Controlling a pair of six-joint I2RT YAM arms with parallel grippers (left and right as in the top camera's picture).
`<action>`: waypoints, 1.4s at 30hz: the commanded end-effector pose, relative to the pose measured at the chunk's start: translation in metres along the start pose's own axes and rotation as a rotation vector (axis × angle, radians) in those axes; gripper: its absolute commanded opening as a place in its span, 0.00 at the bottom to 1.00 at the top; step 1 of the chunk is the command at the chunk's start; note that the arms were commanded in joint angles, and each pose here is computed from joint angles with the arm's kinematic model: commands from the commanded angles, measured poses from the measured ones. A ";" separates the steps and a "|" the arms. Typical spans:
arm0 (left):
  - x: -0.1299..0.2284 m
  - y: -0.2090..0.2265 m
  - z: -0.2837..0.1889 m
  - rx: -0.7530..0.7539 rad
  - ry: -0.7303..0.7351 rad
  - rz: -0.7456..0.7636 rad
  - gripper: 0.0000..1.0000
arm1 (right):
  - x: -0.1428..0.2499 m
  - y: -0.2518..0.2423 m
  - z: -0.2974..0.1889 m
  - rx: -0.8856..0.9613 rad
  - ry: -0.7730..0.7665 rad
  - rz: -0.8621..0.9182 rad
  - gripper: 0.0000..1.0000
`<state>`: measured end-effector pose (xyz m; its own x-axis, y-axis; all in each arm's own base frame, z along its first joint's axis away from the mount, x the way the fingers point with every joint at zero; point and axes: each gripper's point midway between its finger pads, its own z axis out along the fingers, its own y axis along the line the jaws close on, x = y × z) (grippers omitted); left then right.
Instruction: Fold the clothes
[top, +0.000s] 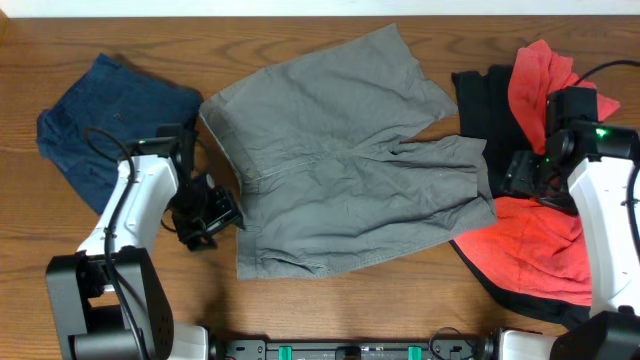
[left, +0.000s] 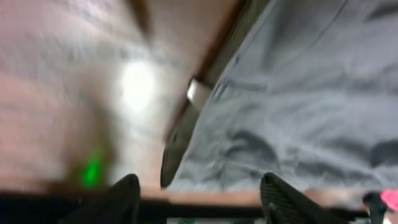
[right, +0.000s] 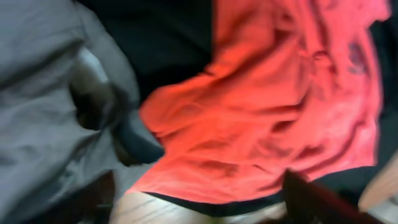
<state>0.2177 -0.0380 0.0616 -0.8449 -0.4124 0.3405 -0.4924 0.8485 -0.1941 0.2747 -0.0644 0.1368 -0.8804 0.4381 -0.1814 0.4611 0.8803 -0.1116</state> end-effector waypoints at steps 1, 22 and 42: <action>0.009 -0.004 -0.002 0.022 0.035 0.040 0.65 | 0.004 0.010 0.013 -0.057 0.044 -0.023 0.14; 0.038 -0.043 0.005 0.106 0.107 0.235 0.61 | -0.012 0.004 0.182 0.090 0.252 0.102 0.01; 0.037 -0.047 0.007 0.106 0.095 0.236 0.61 | -0.054 -0.239 0.172 0.290 0.101 0.873 0.01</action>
<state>0.2067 -0.0941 0.0732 -0.9106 -0.1756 0.3741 -0.3169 0.8777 -0.3595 0.2476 -0.3051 -0.0010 -0.3235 0.9258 -0.1957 0.9370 0.2845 -0.2029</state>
